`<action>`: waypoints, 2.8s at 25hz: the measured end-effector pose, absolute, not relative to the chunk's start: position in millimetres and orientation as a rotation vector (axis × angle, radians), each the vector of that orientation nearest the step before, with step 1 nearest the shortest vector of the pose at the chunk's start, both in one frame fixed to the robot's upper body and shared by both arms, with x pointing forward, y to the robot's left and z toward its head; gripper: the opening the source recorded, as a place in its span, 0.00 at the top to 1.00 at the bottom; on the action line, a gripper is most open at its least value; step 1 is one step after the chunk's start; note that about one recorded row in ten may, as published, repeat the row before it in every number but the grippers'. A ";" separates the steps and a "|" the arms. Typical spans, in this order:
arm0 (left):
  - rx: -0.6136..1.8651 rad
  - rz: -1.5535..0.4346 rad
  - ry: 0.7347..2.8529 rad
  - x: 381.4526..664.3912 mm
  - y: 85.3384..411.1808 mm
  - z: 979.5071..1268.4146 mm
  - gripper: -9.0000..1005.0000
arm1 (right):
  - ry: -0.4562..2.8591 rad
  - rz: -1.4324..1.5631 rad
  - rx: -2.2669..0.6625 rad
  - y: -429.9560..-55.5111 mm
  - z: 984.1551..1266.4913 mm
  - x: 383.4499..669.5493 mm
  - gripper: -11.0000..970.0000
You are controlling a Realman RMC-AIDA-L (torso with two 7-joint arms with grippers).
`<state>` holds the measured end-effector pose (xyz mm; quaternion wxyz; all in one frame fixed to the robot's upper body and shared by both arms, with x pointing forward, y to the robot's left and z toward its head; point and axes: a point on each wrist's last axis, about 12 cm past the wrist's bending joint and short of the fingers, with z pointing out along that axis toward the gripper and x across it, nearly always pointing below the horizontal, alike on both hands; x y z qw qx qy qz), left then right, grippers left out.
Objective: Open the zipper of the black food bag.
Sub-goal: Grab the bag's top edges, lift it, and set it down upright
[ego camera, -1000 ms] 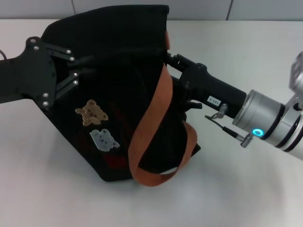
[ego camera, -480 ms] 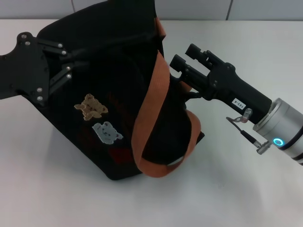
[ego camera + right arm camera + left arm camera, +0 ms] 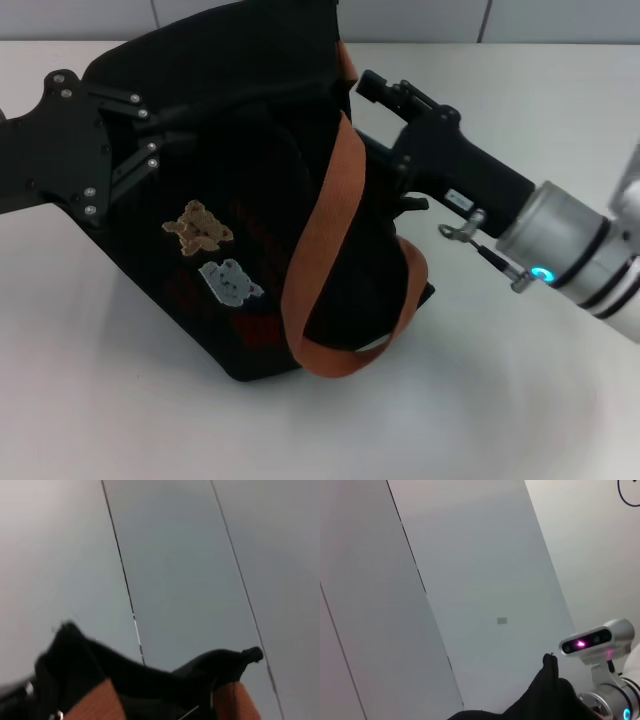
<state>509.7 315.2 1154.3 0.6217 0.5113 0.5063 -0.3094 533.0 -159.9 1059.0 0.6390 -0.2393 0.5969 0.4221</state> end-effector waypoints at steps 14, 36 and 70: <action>1.169 -0.712 1.167 513.5 312.3 1151.2 0.92 | 1.133 0.895 -0.594 -148.8 1070.5 509.6 0.24; 1.162 -0.720 1.161 513.2 310.6 1146.3 0.92 | 1.277 0.845 -0.605 -147.7 1053.4 512.0 0.24; 1.135 -0.711 1.147 518.6 307.5 1144.3 0.92 | 1.417 0.765 -0.492 -143.4 1039.3 511.4 0.24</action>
